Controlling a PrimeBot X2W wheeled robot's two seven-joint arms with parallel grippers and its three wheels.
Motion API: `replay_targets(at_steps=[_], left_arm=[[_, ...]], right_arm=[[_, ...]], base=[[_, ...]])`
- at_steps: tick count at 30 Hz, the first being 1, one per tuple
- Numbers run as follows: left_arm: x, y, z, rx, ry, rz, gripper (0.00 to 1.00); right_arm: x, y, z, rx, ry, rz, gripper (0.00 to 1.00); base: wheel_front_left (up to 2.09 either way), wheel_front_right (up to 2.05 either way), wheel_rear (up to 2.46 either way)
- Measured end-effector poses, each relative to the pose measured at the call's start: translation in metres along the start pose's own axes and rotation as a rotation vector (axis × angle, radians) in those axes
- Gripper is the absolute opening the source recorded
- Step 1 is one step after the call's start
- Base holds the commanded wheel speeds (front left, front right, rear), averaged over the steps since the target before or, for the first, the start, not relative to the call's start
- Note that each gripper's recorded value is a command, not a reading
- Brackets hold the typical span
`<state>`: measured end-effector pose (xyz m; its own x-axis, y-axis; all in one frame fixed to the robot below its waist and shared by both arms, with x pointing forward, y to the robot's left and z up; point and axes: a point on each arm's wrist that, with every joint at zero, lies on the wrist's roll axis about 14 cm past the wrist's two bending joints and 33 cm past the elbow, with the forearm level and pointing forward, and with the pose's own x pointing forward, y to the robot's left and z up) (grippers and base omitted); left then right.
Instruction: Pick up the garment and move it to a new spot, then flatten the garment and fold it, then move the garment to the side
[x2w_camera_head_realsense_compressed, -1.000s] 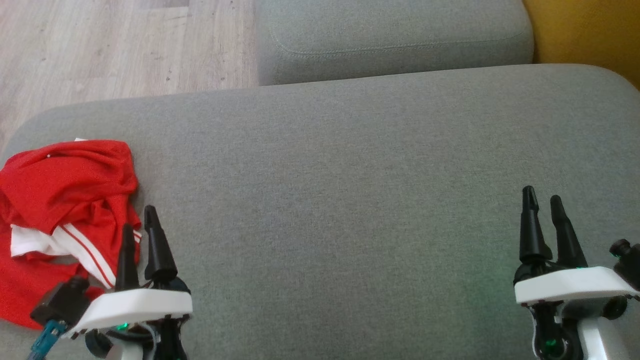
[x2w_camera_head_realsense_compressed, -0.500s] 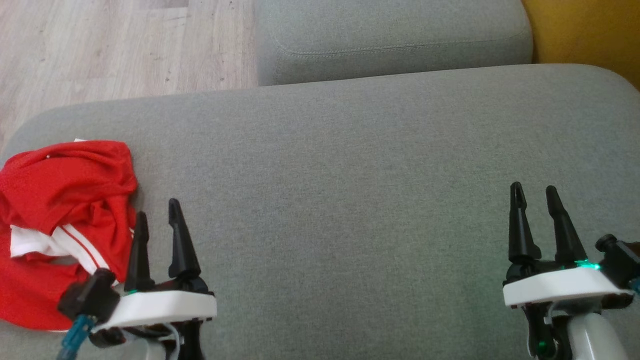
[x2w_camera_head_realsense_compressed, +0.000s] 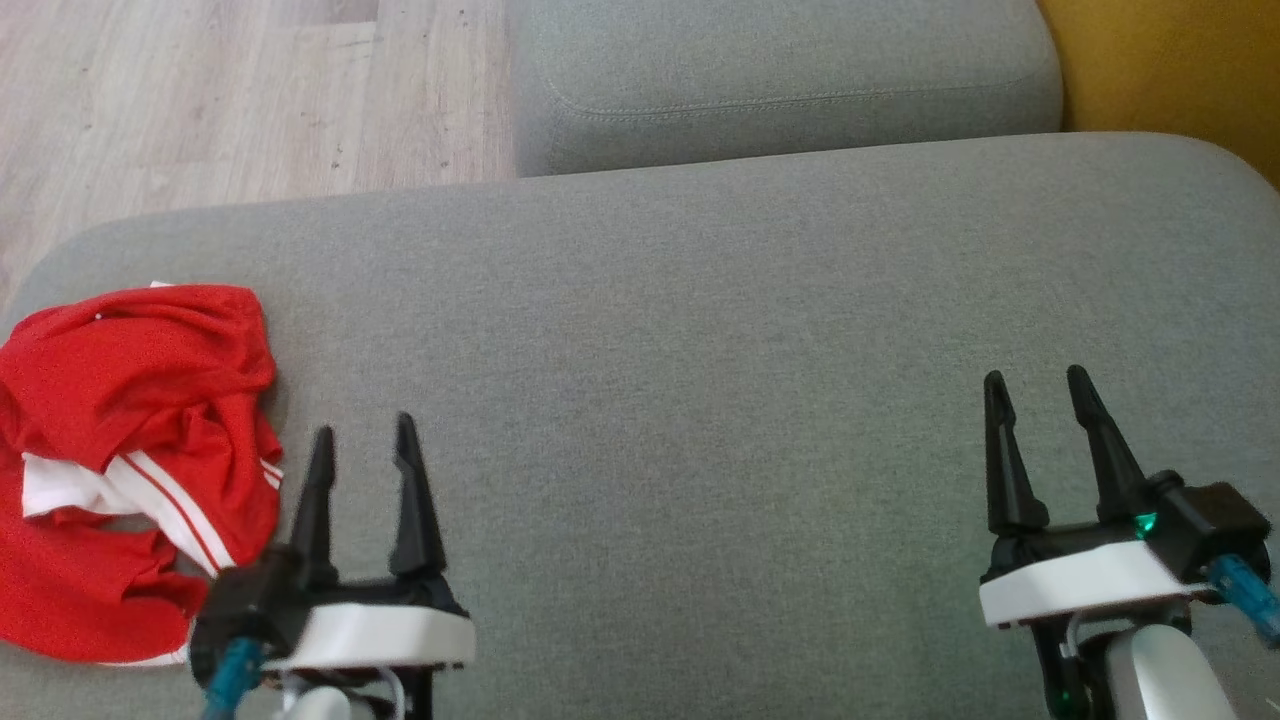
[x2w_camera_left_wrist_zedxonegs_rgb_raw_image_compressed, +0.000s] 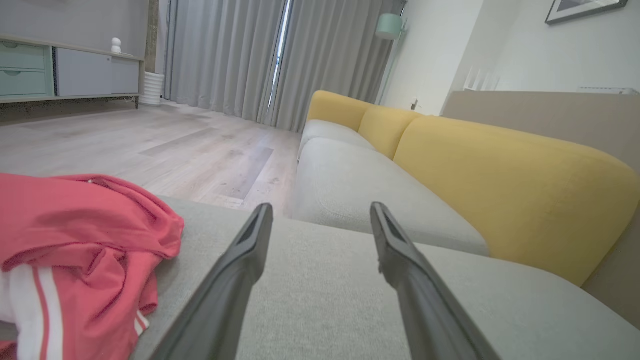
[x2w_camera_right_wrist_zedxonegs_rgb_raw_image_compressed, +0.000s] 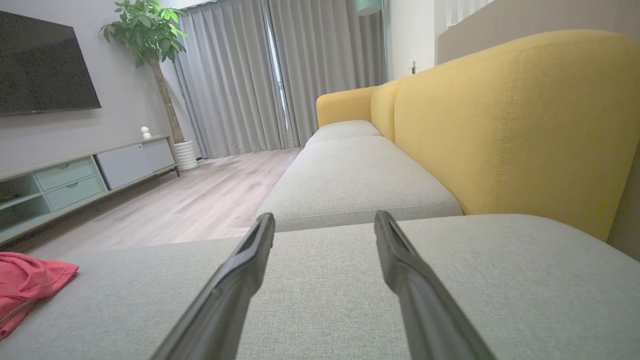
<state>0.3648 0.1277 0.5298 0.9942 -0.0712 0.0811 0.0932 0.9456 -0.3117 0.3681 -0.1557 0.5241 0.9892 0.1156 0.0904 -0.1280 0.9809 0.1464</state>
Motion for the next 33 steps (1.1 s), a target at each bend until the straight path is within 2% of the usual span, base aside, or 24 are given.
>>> replay_targets(at_steps=[6, 18, 26, 33], left_arm=[[-0.006, -0.003, -0.013, 0.055, 0.029, -0.022, 1.0], [-0.01, -0.021, -0.018, 0.273, 0.008, -0.111, 1.0], [-0.008, -0.029, -0.006, 0.268, -0.048, -0.127, 1.0], [-0.008, -0.02, 0.003, 0.192, -0.073, -0.106, 1.0]], right_arm=[[0.0, 0.005, 0.002, -0.083, -0.012, 0.022, 1.0], [-0.002, 0.018, 0.002, -0.224, -0.027, 0.078, 1.0], [-0.002, 0.02, 0.005, -0.18, -0.052, 0.078, 1.0], [-0.003, 0.014, 0.0, -0.027, -0.048, 0.045, 1.0]], base=[[0.0, 0.0, 0.0], [0.0, 0.0, 0.0], [0.0, 0.0, 0.0], [0.0, 0.0, 0.0]])
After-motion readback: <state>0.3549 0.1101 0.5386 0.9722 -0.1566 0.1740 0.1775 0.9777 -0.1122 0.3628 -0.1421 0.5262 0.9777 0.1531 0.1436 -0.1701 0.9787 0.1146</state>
